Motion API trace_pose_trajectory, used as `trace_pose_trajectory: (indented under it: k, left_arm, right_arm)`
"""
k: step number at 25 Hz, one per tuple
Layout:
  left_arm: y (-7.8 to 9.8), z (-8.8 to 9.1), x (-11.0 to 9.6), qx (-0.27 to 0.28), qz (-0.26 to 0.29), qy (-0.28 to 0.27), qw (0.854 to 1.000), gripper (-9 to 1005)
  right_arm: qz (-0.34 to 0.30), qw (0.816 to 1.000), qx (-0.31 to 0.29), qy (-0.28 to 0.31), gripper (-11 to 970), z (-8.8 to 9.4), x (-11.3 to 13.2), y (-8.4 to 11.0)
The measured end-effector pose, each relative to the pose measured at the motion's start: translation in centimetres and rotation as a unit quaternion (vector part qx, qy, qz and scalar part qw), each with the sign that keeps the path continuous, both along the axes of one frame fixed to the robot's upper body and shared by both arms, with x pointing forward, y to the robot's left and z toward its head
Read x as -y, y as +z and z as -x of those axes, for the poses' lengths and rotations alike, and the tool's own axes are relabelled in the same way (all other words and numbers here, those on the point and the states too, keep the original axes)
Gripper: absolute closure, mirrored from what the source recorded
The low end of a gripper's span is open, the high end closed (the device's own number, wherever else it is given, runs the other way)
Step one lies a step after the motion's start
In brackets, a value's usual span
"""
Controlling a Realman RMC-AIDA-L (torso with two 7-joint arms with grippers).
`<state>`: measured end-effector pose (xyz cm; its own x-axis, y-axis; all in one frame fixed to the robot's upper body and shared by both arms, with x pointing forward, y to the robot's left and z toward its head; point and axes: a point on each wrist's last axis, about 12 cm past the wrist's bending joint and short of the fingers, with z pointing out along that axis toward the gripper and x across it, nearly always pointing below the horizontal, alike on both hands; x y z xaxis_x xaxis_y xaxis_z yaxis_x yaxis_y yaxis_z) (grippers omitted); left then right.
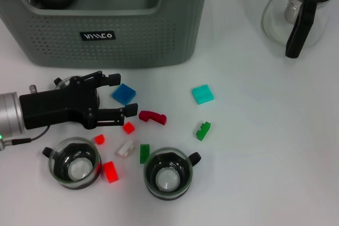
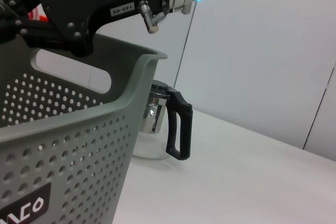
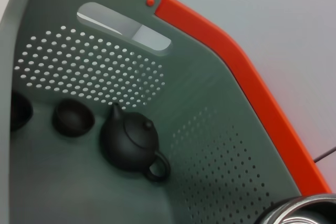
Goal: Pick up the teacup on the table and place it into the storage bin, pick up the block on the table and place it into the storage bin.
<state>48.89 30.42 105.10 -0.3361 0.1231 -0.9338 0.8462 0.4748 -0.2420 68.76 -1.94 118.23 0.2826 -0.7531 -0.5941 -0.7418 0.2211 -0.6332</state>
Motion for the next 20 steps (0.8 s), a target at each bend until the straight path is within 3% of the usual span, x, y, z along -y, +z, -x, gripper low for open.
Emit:
trace_pose_trajectory:
  k: [20]
  left_arm:
    - [-0.03, -0.03, 0.16, -0.001, 0.003, -0.002, 1.000, 85]
  right_arm:
    - [-0.018, 0.999, -0.026, -0.007, 838, 0.16, 0.66, -0.55]
